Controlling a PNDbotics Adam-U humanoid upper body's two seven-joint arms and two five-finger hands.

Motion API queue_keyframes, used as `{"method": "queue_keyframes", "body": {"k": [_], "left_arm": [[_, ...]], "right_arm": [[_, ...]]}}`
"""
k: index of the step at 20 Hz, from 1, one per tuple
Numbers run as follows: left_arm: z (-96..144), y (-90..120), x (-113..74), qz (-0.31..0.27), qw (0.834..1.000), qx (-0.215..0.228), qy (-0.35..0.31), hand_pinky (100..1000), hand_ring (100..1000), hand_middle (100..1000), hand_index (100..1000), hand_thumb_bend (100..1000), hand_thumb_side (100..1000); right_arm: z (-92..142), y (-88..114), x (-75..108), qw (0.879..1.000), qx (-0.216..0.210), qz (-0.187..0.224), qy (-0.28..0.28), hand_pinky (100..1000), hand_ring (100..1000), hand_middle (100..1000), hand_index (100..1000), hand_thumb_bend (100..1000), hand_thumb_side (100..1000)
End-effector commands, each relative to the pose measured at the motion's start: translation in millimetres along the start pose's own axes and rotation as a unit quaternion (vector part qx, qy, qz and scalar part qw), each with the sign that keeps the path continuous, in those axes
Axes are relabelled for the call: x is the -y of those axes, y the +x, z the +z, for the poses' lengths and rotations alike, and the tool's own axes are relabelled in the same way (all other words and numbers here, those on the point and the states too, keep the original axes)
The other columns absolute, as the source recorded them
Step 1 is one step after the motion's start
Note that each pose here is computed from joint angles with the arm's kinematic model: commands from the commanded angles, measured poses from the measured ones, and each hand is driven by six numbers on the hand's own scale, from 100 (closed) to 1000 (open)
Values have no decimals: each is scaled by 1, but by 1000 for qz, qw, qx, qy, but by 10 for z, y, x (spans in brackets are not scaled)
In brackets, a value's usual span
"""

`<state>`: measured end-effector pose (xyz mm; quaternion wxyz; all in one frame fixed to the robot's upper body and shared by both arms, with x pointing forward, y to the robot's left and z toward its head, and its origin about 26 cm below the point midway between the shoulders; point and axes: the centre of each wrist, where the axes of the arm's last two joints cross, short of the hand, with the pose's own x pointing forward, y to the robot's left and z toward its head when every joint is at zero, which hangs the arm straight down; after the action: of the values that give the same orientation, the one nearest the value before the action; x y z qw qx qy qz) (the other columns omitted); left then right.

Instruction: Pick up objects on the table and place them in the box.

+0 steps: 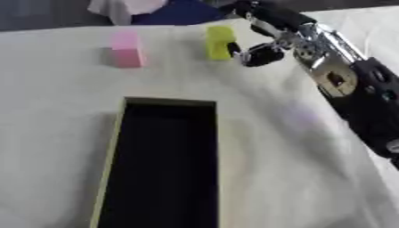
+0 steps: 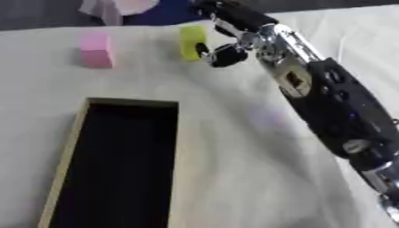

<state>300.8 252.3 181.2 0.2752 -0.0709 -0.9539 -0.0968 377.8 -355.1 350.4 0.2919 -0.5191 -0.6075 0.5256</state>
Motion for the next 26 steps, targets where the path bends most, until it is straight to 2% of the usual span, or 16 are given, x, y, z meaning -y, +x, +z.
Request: {"method": "queue_keyframes", "body": {"k": [1, 12, 18, 20, 22, 23, 26], "left_arm": [[-54, 60, -6, -6, 1000, 12, -5, 585, 526, 608, 842, 113, 854], [-55, 54, 13, -6, 1000, 12, -6, 582, 519, 605, 841, 110, 858], [-59, 53, 19, -8, 1000, 13, -6, 581, 517, 603, 841, 107, 857], [-60, 53, 20, -8, 1000, 13, -6, 581, 515, 603, 841, 106, 857], [-58, 53, 20, -9, 1000, 13, -6, 581, 514, 602, 841, 106, 857], [-58, 53, 20, -10, 1000, 13, -6, 581, 513, 601, 841, 106, 857], [-58, 53, 19, -11, 1000, 13, -6, 580, 511, 599, 840, 106, 858]], "right_arm": [[19, -52, 130, 1000, -5, 23, -12, 986, 1000, 914, 1000, 100, 250], [-1, -86, 33, 1000, -15, 21, -9, 984, 1000, 899, 1000, 100, 300], [-20, -75, 5, 1000, -18, 16, -4, 974, 1000, 815, 1000, 100, 303], [-18, -79, -6, 1000, -21, 16, -4, 971, 1000, 772, 1000, 100, 292], [-14, -85, -19, 1000, -23, 14, -5, 968, 1000, 693, 987, 100, 278], [-12, -88, -23, 1000, -24, 12, -6, 964, 1000, 620, 966, 100, 260], [-13, -86, -16, 999, -27, 6, -20, 953, 1000, 484, 912, 100, 230]]}}
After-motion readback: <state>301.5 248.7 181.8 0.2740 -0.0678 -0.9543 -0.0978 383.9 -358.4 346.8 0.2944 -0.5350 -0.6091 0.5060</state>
